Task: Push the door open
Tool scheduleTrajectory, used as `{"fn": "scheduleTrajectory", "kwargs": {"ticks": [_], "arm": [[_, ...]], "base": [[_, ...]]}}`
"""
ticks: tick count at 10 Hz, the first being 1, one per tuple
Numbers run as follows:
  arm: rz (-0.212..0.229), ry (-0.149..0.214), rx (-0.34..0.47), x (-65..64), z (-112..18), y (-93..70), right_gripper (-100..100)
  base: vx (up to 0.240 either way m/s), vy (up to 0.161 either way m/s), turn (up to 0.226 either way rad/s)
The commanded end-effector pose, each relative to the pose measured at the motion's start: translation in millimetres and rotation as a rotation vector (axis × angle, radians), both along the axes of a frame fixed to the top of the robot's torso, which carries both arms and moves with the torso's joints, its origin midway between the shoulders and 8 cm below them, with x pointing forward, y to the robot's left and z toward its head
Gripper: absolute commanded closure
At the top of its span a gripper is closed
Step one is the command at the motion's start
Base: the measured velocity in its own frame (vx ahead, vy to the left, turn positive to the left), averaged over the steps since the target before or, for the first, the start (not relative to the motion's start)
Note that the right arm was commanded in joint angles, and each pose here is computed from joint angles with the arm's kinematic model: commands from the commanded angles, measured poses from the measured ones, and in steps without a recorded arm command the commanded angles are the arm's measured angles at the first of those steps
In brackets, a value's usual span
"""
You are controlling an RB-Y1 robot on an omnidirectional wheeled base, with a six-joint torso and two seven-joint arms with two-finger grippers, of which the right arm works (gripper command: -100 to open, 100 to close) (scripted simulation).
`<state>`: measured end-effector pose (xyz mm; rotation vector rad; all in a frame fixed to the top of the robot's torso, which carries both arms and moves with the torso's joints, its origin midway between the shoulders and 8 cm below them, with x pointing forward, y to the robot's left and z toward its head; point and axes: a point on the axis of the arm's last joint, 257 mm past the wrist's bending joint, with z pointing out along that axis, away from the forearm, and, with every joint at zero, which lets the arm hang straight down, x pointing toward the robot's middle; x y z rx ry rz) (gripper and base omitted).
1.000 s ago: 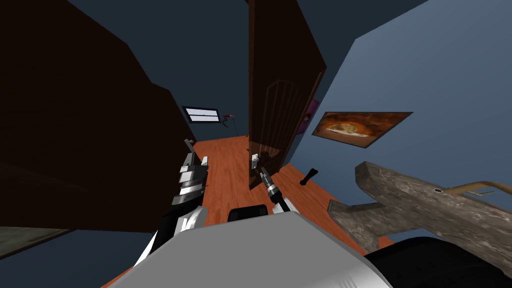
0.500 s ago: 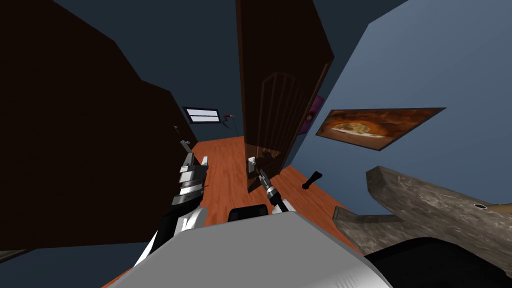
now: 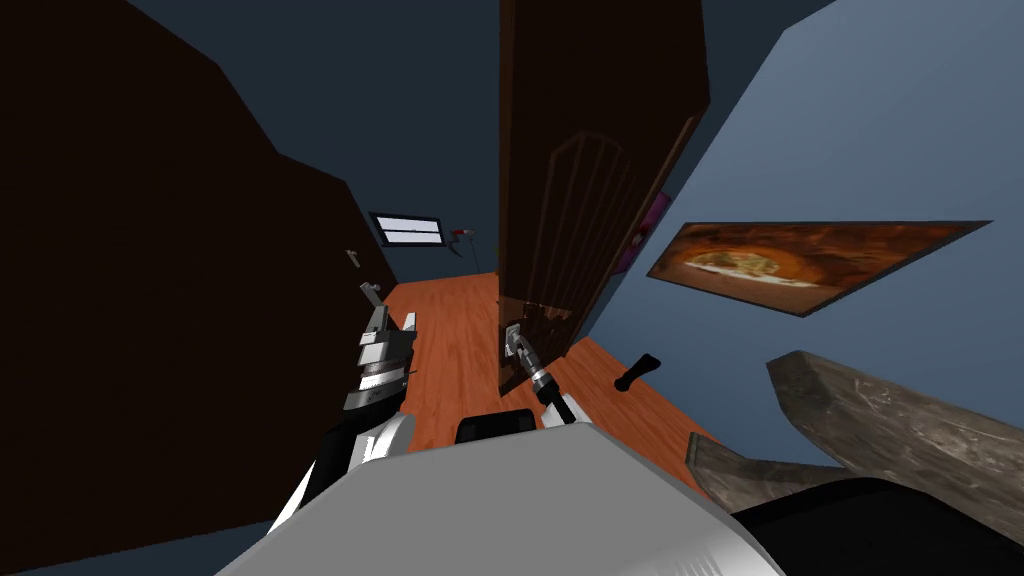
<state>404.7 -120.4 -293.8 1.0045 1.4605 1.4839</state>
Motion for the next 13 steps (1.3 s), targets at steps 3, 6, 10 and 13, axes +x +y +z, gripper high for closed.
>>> {"fn": "scheduleTrajectory", "kwargs": {"ticks": [3, 6, 10, 13], "arm": [[-0.007, 0.002, 0.002, 4.8, -1.8, 0.2, -100], [-0.007, 0.002, 0.002, 4.8, -1.8, 0.2, 100], [-0.020, -0.002, -0.001, 10.5, -0.3, -4.3, 100], [-0.044, -0.004, -0.006, 18.1, 0.0, -12.7, 100]], "base": [[0.141, 0.041, 0.031], [-0.017, -0.006, 0.006], [0.021, 0.015, -0.009], [0.129, 0.111, -0.047]]}}
